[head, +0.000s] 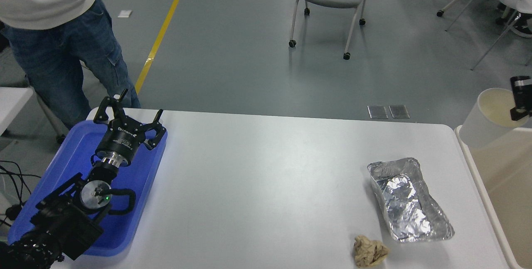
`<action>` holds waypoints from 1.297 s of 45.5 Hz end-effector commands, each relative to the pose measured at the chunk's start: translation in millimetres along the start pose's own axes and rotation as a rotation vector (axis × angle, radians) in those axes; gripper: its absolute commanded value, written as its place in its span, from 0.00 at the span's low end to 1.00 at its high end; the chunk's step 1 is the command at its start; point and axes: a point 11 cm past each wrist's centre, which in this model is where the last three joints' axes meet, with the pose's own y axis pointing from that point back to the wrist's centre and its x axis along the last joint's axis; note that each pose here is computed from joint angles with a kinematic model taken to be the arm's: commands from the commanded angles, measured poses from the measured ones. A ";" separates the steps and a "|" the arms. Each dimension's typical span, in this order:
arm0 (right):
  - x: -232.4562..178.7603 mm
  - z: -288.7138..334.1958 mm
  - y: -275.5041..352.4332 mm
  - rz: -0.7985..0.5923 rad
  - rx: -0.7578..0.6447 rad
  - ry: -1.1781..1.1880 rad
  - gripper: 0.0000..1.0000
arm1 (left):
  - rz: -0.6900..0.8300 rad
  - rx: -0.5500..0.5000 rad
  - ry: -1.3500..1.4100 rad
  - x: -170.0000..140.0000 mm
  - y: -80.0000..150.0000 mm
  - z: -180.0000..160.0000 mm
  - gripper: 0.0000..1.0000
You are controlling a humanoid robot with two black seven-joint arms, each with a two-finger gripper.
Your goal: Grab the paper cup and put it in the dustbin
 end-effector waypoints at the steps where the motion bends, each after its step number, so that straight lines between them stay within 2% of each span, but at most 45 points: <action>1: -12.6 103.5 -11.9 0.054 -0.054 -0.205 0.00 | 0.000 0.000 0.000 0.0 0.0 0.0 1.00; 7: -18.8 154.6 -29.6 0.066 -0.145 -0.283 0.00 | 0.000 0.000 0.000 0.0 0.0 0.0 1.00; 11: -28.5 172.3 -58.3 0.059 -0.150 -0.323 0.00 | 0.000 0.000 0.000 0.0 0.0 0.0 1.00; 19: -41.4 192.2 -128.3 0.220 -0.158 -0.309 0.00 | 0.000 -0.001 0.001 0.0 -0.1 0.3 1.00; 23: -65.2 199.9 -169.2 0.303 -0.149 -0.351 0.00 | 0.000 -0.002 0.002 0.0 -0.1 0.4 1.00; 30: -73.1 200.2 -198.4 0.415 -0.185 -0.302 0.00 | 0.000 -0.001 0.001 0.0 -0.1 0.3 1.00; 38: -75.4 190.4 -223.5 0.429 -0.210 -0.235 0.00 | 0.000 -0.001 0.001 0.0 -0.1 0.3 1.00; 48: -87.1 189.4 -256.0 0.468 -0.291 -0.383 0.00 | 0.000 0.000 0.000 0.0 0.0 0.0 1.00; 59: -105.7 181.9 -284.2 0.464 -0.320 -0.388 0.00 | 0.000 -0.002 0.002 0.0 -0.1 0.4 1.00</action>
